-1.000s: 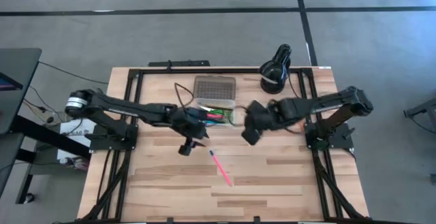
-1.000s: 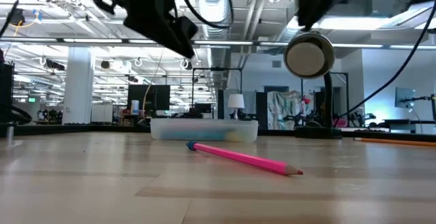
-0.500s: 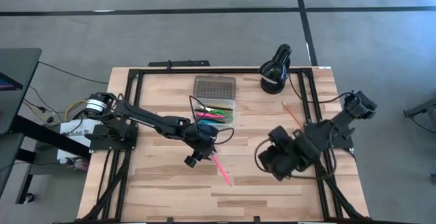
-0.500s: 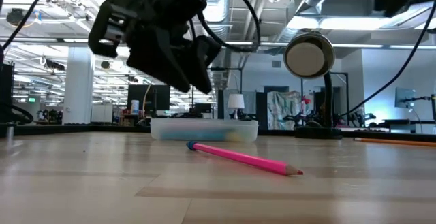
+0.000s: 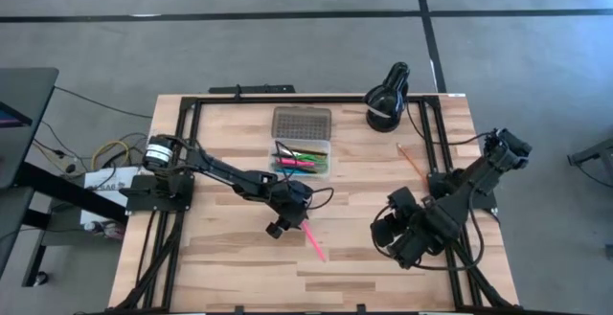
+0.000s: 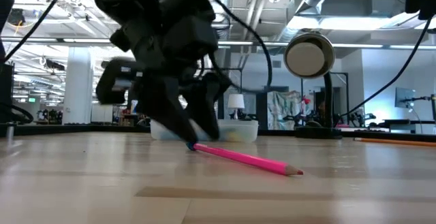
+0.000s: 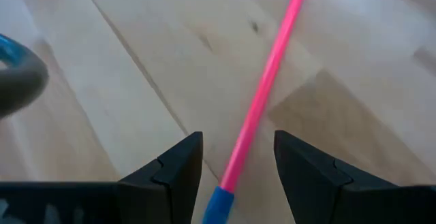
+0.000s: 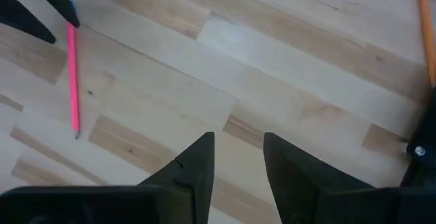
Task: Pick & place school supplies into a supply box
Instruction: Put the pink pencil into the supply box
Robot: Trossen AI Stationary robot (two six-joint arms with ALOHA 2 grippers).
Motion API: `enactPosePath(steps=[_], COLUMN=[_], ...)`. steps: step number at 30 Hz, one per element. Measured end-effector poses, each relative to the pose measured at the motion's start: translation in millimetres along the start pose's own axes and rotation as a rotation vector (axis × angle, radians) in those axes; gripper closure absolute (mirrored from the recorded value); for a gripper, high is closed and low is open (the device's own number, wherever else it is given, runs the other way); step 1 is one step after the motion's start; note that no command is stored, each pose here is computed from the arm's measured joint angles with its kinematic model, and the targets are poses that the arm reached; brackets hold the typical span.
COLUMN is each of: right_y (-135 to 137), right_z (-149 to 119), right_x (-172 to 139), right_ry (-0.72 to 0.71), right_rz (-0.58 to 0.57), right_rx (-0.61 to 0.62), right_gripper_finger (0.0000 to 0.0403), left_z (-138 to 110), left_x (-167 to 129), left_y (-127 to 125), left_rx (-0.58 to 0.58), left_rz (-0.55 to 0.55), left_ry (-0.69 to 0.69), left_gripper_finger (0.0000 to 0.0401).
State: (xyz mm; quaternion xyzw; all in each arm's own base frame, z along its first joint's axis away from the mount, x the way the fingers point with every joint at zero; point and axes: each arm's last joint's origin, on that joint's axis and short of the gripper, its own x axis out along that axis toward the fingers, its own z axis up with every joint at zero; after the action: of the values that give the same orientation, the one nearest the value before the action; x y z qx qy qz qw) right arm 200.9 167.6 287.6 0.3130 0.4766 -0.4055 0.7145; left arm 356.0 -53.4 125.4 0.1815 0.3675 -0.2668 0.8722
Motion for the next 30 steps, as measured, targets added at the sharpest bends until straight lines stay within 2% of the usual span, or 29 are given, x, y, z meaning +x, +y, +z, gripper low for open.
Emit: enactPosePath(steps=[9,17,23,30], right_y=[1,-1,-2,-2], right_z=[0,1,1,1], right_x=[0,0,0,0], right_ry=[0.0,-0.007,-0.009,-0.009], right_rz=[0.004,-0.017,-0.022,-0.026], right_rx=[0.003,-0.006,-0.009,-0.012], right_gripper_finger=[0.0285,0.0285,0.0285,0.0285], left_z=[-2,-5,-9,-10], left_x=[13,11,10,10], left_y=[3,2,-1,-9], left_rx=[-0.038,-0.082,-0.182,-0.265], left_rz=[-0.049,-0.067,-0.066,-0.055], left_ry=[0.078,0.174,0.235,0.29], left_gripper_finger=[0.0235,0.0305,0.0357,0.0385])
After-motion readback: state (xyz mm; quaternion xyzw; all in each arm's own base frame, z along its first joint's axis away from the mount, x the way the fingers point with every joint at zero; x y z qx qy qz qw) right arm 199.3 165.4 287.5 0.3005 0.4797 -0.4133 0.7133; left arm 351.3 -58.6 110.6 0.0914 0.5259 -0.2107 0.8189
